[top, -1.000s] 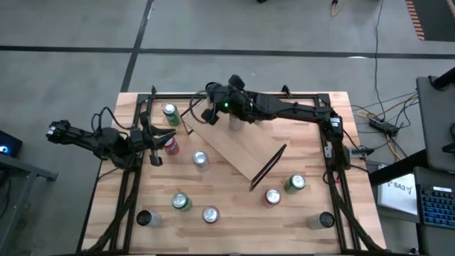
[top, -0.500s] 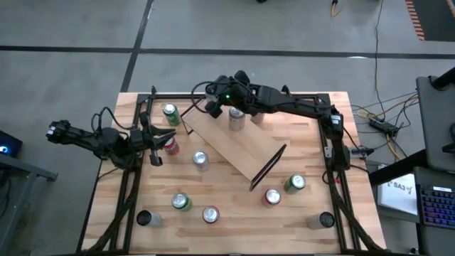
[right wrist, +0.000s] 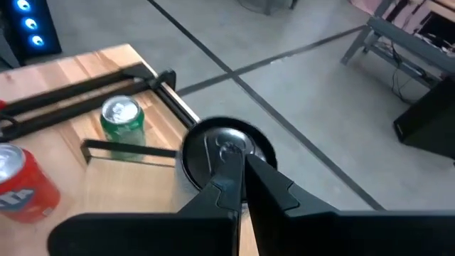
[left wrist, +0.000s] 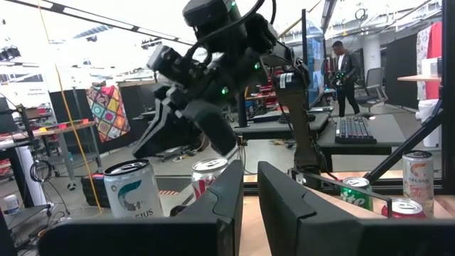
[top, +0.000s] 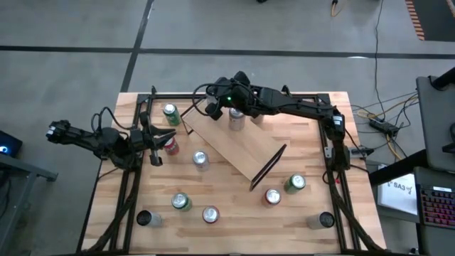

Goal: Place canned beverage on shelf
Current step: Put the top blue soda can on the shelf

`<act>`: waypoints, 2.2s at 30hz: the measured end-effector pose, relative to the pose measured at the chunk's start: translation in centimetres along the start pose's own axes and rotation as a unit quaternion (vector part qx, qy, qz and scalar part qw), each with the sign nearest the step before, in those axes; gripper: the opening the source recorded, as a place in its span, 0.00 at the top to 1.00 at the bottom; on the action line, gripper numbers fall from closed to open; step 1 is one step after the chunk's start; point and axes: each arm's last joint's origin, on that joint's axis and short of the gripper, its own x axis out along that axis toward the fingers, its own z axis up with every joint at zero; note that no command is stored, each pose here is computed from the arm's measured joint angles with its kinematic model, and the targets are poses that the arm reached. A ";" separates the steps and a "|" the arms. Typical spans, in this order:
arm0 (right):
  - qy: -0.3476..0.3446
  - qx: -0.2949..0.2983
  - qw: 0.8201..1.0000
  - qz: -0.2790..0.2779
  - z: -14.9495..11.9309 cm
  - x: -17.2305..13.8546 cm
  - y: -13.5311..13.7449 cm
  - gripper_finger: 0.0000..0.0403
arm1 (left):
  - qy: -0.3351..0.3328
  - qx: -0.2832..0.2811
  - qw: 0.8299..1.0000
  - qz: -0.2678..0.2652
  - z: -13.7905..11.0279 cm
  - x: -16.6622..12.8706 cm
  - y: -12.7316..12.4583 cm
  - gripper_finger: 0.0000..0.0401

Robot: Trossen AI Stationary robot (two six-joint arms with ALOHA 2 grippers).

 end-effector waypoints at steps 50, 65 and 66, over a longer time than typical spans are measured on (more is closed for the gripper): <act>0.045 -0.168 0.971 0.163 -2.7 -10.4 8.1 0.98 | 0.016 0.015 1.000 -0.008 -0.5 0.5 -0.5 0.93; 0.230 -0.204 0.909 0.281 -7.8 -23.2 8.0 0.98 | -0.027 -0.099 0.989 -0.110 -0.2 2.2 -2.3 0.93; 0.228 -0.204 0.907 0.290 -8.1 -24.1 8.0 0.98 | -0.026 -0.110 0.987 -0.111 -0.3 2.4 -2.5 0.93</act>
